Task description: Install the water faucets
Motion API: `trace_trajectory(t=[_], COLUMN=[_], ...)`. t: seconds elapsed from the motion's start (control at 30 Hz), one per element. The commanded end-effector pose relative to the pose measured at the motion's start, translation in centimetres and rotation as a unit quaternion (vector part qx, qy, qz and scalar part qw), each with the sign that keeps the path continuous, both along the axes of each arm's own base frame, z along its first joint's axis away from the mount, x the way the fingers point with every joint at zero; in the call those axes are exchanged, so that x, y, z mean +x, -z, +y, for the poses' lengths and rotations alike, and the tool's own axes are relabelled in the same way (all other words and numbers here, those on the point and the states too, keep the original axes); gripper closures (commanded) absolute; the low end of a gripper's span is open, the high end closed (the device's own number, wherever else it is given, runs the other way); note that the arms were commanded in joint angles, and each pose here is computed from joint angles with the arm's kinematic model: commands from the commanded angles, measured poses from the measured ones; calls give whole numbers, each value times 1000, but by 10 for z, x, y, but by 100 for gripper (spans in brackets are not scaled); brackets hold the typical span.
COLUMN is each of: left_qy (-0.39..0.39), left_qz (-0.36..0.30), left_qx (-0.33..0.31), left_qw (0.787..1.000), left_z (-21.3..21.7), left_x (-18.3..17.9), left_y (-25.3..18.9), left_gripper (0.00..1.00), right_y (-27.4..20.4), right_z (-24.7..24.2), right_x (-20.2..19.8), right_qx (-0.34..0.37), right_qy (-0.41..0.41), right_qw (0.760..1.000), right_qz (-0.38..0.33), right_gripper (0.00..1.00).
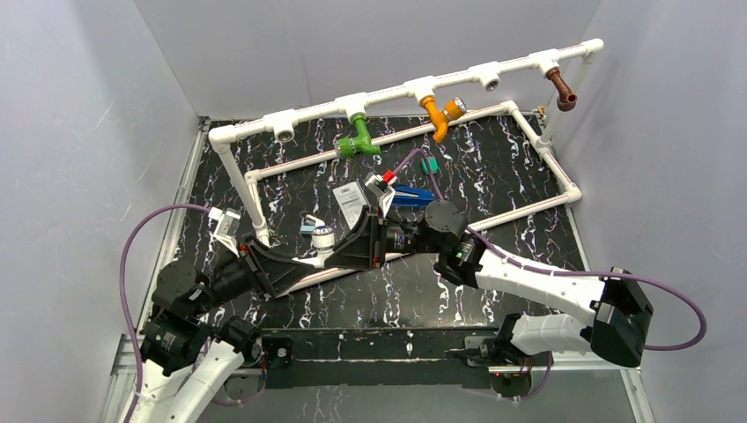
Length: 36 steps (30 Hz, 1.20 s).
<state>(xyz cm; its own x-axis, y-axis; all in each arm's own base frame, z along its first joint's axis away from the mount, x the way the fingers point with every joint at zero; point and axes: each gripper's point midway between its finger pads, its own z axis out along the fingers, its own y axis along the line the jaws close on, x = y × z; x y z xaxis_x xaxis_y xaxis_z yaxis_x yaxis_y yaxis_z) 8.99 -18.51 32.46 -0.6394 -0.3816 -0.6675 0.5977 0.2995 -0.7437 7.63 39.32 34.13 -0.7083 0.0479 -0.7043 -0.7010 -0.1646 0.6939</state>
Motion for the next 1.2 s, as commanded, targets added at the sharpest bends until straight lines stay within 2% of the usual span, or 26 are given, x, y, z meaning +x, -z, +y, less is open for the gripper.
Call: trace_trajectory(t=[0.0, 0.1, 0.17, 0.3, 0.37, 0.7, 1.17], left_qy=[5, 6, 5, 2, 0, -1, -20], left_qz=[-21, -22, -21, -19, -16, -12, 16], left_qx=[-16, -21, -24, -26, -25, -23, -7], left_qw=[1000, 1000, 999, 999, 1000, 1000, 1000], left_z=[0, 0, 0, 0, 1, 0, 0], left_x=[-3, -4, -4, -3, -3, -1, 11], left_y=[-11, -13, -13, -11, -9, -8, 6], left_gripper=[100, 100, 100, 100, 100, 100, 100], right_y=[-12, -8, -7, -8, -10, -12, -17], right_z=[-4, -3, -4, -7, -9, -16, -13], right_x=[-2, -2, -2, -2, -2, -3, -3], right_qx=[28, 24, 27, 33, 37, 59, 72], right_qy=[3, 0, 1, 7, 12, 19, 13], right_qw=[1000, 1000, 1000, 999, 999, 998, 997], right_qz=[-11, -10, -8, -6, -7, 4, -12], right_gripper=[99, 96, 78, 48, 43, 42, 48])
